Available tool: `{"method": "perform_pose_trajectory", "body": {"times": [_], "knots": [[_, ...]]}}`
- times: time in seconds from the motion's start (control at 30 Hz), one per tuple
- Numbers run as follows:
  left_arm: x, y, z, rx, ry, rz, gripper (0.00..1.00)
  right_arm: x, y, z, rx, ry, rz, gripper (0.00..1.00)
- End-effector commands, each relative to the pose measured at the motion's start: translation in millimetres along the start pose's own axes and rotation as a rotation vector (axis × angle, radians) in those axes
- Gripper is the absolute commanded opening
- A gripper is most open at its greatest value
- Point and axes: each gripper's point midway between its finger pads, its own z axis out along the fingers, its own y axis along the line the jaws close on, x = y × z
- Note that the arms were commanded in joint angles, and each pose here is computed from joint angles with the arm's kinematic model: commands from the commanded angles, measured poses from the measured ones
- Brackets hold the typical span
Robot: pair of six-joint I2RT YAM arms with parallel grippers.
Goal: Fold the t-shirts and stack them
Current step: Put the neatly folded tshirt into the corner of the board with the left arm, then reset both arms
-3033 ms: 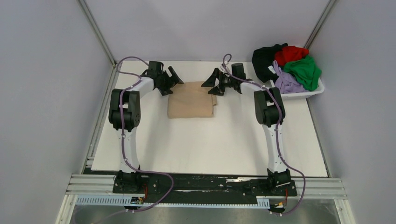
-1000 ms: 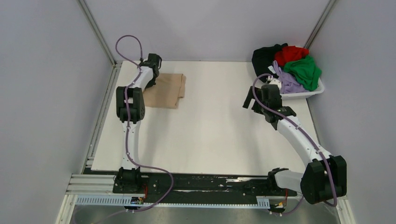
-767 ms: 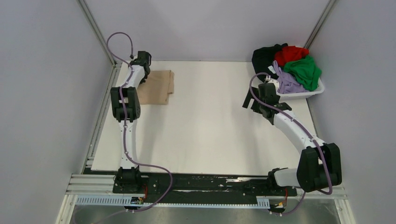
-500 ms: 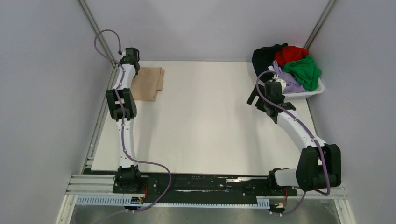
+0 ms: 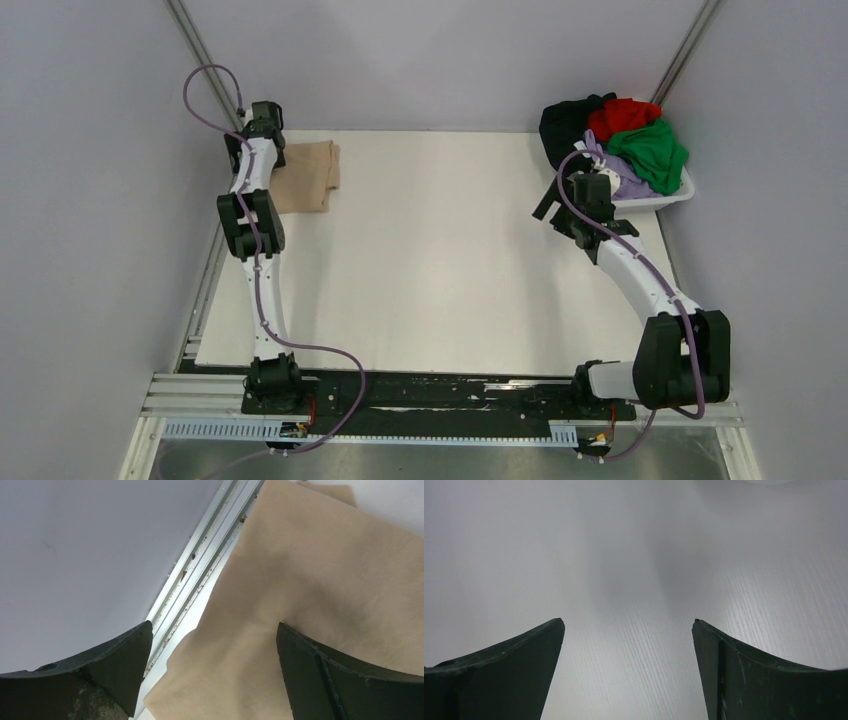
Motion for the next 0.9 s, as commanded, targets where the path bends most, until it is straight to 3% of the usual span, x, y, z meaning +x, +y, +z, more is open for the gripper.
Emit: {"method": "perform_pose_trajectory", "body": {"times": [0.0, 0.1, 0.2, 0.23, 0.27, 0.3, 0.33, 0.37, 0.4, 0.43, 0.47, 0.5, 0.53, 0.57, 0.7, 0.87], "knots": [[-69.2, 24.8, -65.0, 0.082, -0.141, -0.128, 1.0, -15.0, 11.2, -9.8, -0.065, -0.053, 0.035, 1.0], [-84.5, 32.9, -114.0, 0.194, -0.172, -0.157, 1.0, -11.0, 11.4, -16.7, -0.094, -0.039, 0.036, 1.0], [-65.3, 20.3, -147.7, 0.353, -0.135, -0.203, 1.0, -5.7, 8.2, -23.3, -0.119, -0.026, 0.07, 1.0], [-79.9, 30.8, -176.5, 0.399, -0.193, -0.25, 1.0, -1.9, 11.1, -26.8, -0.152, -0.011, 0.076, 1.0], [-51.8, 15.0, -179.1, 0.469, -0.129, -0.253, 1.0, 1.0, 10.1, -29.2, -0.163, -0.005, 0.083, 1.0], [-64.6, 27.7, -212.0, 0.518, -0.194, -0.297, 1.0, 3.1, 8.5, -31.7, -0.172, -0.004, 0.086, 1.0], [-26.0, 10.1, -213.2, 0.577, -0.107, -0.296, 1.0, 5.6, 7.6, -34.2, -0.183, -0.003, 0.081, 1.0], [-34.6, 21.6, -245.2, 0.628, -0.181, -0.341, 1.0, 8.0, 5.6, -36.5, -0.185, -0.004, 0.079, 1.0], [10.6, 0.6, -246.6, 0.693, -0.096, -0.327, 1.0, 9.2, 3.5, -39.6, -0.182, -0.011, 0.082, 1.0], [-1.5, 10.1, -280.7, 0.766, -0.205, -0.369, 1.0, 11.5, -0.1, -42.2, -0.177, -0.017, 0.088, 1.0], [48.2, -13.7, -284.0, 0.842, -0.12, -0.333, 1.0, 13.3, -3.0, -45.9, -0.174, -0.028, 0.094, 1.0], [44.8, -7.5, -314.2, 0.919, -0.19, -0.355, 1.0, 15.5, -6.4, -48.8, -0.17, -0.037, 0.095, 1.0], [85.0, -23.5, -320.5, 0.953, -0.131, -0.309, 1.0, 17.1, -9.5, -52.5, -0.169, -0.051, 0.097, 1.0], [92.1, -18.8, -339.3, 0.989, -0.156, -0.302, 1.0, 19.1, -12.3, -56.0, -0.168, -0.063, 0.098, 1.0], [170.6, -17.9, -354.6, 1.016, -0.07, -0.226, 1.0, 28.0, -19.9, -67.7, -0.179, -0.098, 0.116, 1.0], [191.4, 13.3, -359.1, 0.959, -0.128, -0.261, 1.0, 39.2, -28.4, -77.7, -0.19, -0.133, 0.145, 1.0]]}}
